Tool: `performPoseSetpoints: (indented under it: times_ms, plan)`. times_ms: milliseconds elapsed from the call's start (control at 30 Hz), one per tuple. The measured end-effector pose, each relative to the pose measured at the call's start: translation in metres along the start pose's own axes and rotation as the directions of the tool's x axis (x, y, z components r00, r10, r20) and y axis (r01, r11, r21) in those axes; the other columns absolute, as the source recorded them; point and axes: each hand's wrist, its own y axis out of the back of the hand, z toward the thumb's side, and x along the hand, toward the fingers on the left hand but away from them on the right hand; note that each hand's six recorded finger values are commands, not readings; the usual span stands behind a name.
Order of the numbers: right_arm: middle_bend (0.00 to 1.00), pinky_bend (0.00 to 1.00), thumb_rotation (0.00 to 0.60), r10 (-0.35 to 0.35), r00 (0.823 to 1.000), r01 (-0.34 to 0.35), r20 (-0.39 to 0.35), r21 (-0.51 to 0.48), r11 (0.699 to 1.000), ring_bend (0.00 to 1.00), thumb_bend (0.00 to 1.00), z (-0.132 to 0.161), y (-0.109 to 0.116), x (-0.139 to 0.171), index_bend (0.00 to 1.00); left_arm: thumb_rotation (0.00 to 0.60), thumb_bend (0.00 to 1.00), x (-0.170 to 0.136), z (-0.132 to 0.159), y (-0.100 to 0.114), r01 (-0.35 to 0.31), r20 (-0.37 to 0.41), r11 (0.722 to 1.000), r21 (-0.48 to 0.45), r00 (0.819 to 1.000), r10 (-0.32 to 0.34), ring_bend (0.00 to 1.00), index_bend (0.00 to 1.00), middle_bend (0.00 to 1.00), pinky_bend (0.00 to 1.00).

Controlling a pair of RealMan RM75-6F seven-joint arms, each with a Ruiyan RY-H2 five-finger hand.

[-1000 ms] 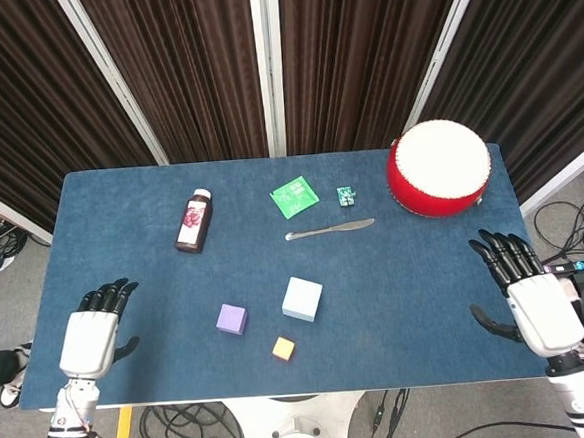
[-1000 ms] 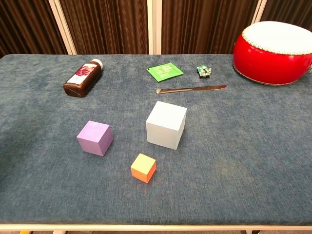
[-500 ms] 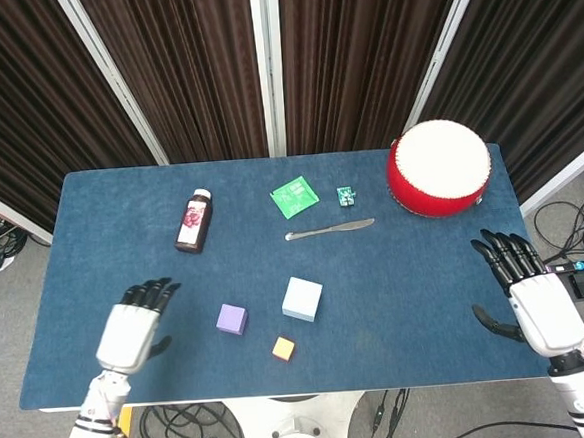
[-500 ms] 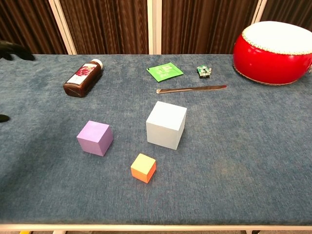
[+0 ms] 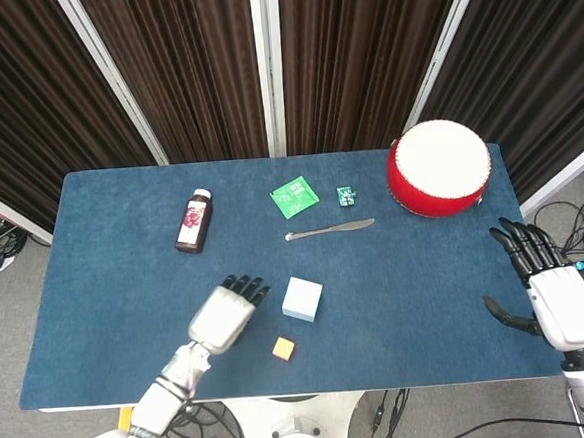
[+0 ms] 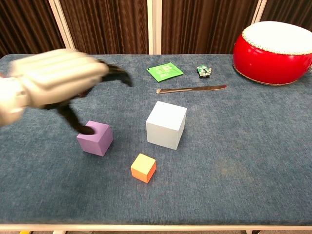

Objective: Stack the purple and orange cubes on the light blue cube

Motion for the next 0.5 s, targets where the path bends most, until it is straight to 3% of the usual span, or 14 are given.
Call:
performPoseSetpoints:
  times_ms: [267,500]
  plan:
    - [0.00,0.00,0.600,-0.054,0.998,0.056,0.039,-0.042,0.998,0.00,0.20,-0.015,0.016,0.001,0.00,0.600,0.14,0.050,0.038,0.007,0.042,0.093,0.999,0.007,0.995,-0.042,0.23,0.28,0.31,0.29]
    - [0.00,0.00,0.600,-0.081,0.996,0.083,0.046,-0.047,0.995,0.00,0.20,-0.022,0.024,0.004,0.00,0.600,0.14,0.080,0.061,-0.006,0.084,0.147,0.996,0.043,0.985,-0.090,0.24,0.29,0.31,0.29]
